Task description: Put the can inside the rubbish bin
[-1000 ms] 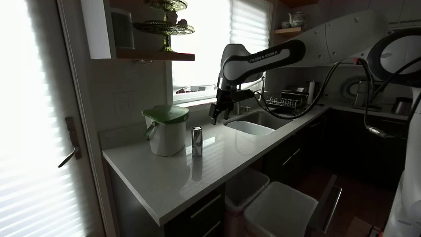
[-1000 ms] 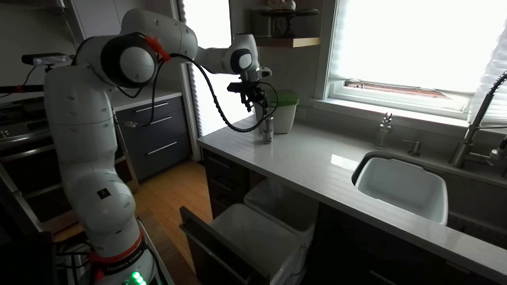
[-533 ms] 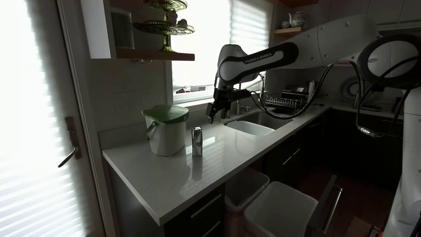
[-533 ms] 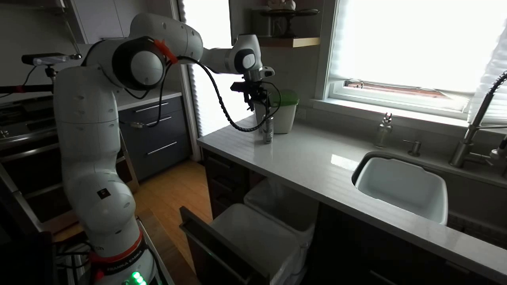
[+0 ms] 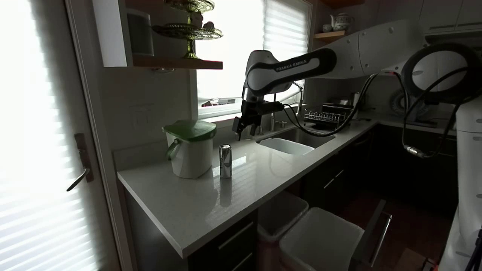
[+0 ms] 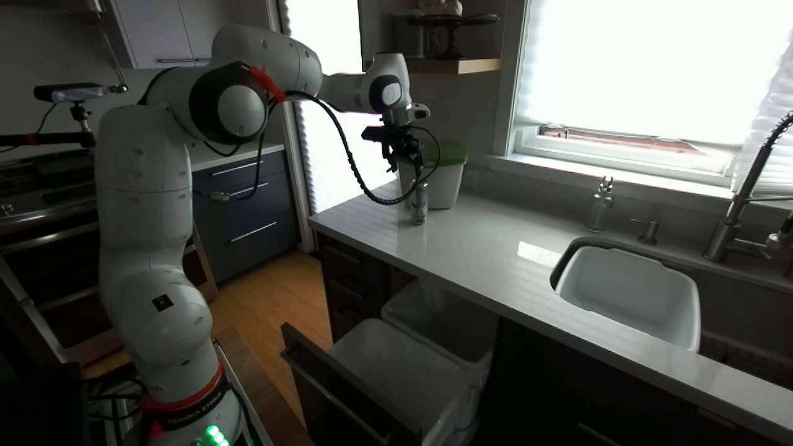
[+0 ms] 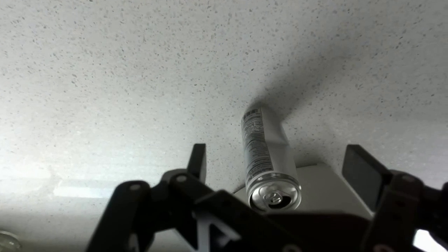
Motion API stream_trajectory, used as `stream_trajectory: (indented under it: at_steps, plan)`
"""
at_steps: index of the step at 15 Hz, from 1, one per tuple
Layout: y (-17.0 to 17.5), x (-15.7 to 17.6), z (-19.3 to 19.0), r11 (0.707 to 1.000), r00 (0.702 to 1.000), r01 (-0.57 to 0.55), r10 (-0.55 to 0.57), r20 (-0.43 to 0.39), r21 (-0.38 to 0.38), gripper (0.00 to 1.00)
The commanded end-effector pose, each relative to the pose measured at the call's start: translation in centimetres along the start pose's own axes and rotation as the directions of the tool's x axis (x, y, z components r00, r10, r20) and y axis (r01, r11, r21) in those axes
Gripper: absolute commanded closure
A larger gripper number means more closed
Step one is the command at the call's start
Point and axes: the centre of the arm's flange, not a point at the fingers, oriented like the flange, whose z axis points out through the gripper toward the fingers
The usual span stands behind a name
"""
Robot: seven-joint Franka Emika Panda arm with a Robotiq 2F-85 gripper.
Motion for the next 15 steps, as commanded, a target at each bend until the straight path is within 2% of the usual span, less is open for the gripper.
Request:
stream_trajectory:
  at_steps: [1, 4, 10, 15]
  plan:
    - [-0.9, 3.9, 0.9, 0.998, 0.995, -0.048, 0.045, 0.084, 0.027, 0.00]
    - [-1.6, 5.7, 2.3, 0.997, 0.989, -0.074, 0.070, 0.127, 0.030, 0.00]
    - [-2.9, 8.6, 6.4, 0.990, 0.987, -0.139, 0.137, 0.087, 0.016, 0.00]
    - [-3.3, 9.9, 8.2, 0.982, 0.979, -0.191, 0.191, 0.068, -0.014, 0.00]
